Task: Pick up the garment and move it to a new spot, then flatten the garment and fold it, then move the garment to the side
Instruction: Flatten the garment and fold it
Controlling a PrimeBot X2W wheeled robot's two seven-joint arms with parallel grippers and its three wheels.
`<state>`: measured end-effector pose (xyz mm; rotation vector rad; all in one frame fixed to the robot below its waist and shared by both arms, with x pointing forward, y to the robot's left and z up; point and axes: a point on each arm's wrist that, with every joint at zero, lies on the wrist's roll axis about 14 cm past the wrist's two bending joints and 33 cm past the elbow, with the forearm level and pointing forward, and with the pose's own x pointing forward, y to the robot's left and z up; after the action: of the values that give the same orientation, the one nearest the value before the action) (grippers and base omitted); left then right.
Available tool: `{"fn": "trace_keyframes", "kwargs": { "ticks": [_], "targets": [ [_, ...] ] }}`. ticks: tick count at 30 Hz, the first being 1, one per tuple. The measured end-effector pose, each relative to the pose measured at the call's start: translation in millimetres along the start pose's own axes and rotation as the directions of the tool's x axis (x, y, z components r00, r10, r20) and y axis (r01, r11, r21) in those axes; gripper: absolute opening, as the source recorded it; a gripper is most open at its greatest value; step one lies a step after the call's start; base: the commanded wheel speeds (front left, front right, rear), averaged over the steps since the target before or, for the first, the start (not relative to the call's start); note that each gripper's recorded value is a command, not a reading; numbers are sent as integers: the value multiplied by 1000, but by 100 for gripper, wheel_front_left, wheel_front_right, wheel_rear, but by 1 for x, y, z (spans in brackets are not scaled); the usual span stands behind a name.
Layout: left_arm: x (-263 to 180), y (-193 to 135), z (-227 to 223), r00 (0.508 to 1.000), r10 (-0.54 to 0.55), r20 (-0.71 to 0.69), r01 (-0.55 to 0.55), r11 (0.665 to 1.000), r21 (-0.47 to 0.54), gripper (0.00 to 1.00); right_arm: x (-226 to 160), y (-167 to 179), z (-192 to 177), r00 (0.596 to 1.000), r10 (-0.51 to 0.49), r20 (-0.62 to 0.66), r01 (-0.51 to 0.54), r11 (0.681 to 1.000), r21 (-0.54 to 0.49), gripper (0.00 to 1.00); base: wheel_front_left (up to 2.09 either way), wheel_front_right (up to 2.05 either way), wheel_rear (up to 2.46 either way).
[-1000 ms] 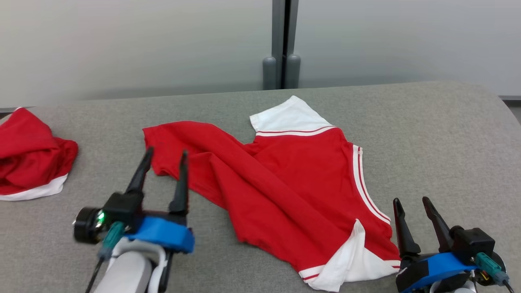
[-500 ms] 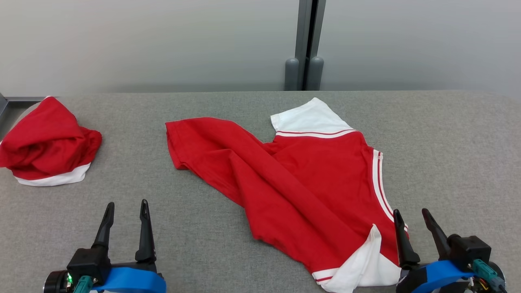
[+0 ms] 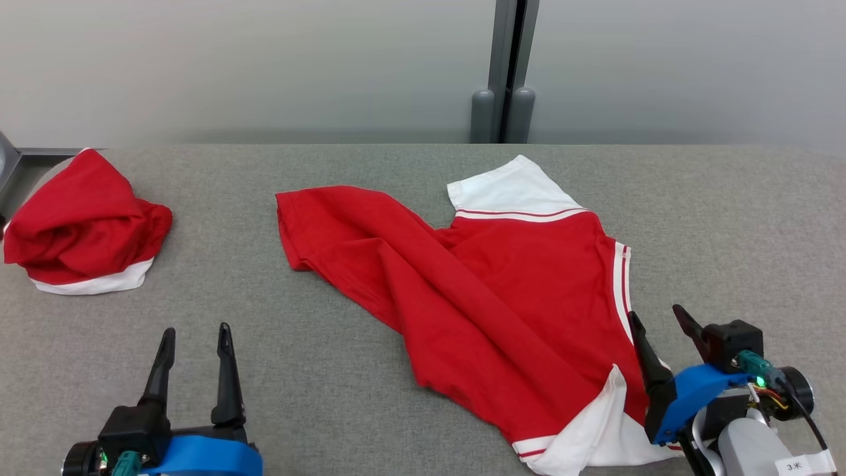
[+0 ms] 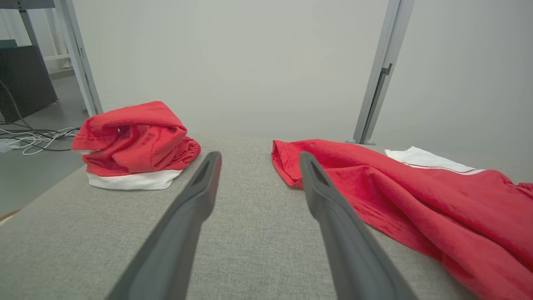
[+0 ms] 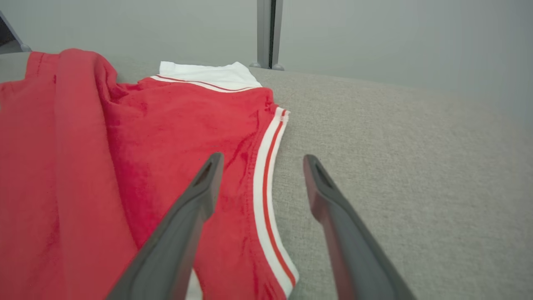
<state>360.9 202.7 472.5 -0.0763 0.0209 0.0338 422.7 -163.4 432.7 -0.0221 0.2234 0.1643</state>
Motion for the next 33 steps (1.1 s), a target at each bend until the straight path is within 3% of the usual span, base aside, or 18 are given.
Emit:
{"fn": "trace_keyframes", "kwargs": {
  "ticks": [10, 15, 16, 17, 18, 22, 28, 31, 32, 33],
  "targets": [
    [-7, 0, -11, 999, -3, -36, 3, 1000, -2, 100, -25, -7, -72, 970, -15, -244, 24, 999, 31, 100, 0, 0, 0],
    [-7, 0, -12, 999, -4, -38, 4, 1000, -2, 100, -29, 5, -83, 960, 9, -280, 10, 998, 68, 100, 0, 0, 0],
    [-7, 0, -12, 999, -4, -38, 4, 1000, -2, 100, -30, 7, -83, 960, 15, -281, 4, 998, 68, 54, 0, 0, 0],
    [-7, 0, -13, 999, -6, -40, 6, 1000, -3, 100, -29, 10, -83, 960, 23, -280, -4, 998, 67, 35, 0, 0, 0],
    [-6, -1, -13, 999, -8, -42, 8, 1000, -3, 100, -29, 12, -82, 962, 27, -273, -7, 997, 74, 0, 0, 0, 0],
    [-4, -3, -15, 999, -15, -48, 15, 1000, -5, 100, -23, -5, -70, 975, -12, -221, 32, 995, 91, 0, 0, 0, 0],
    [-4, -7, -16, 998, -26, -51, 26, 1000, -7, 100, -31, -115, -35, 960, -244, -137, 248, 969, 15, 0, 0, 0, 0],
    [-5, -9, -17, 998, -32, -54, 32, 999, -9, 100, -35, -135, -30, 949, -288, -130, 290, 957, -4, 0, 0, 0, 0],
    [-5, -10, -17, 998, -32, -53, 32, 999, -10, 100, -35, -136, -29, 949, -289, -127, 290, 957, -8, 8, 0, 0, 0],
    [-5, -10, -17, 998, -31, -53, 31, 999, -12, 100, -34, -135, -28, 950, -288, -124, 289, 957, -10, 85, 0, 0, 0]
  ]
}}
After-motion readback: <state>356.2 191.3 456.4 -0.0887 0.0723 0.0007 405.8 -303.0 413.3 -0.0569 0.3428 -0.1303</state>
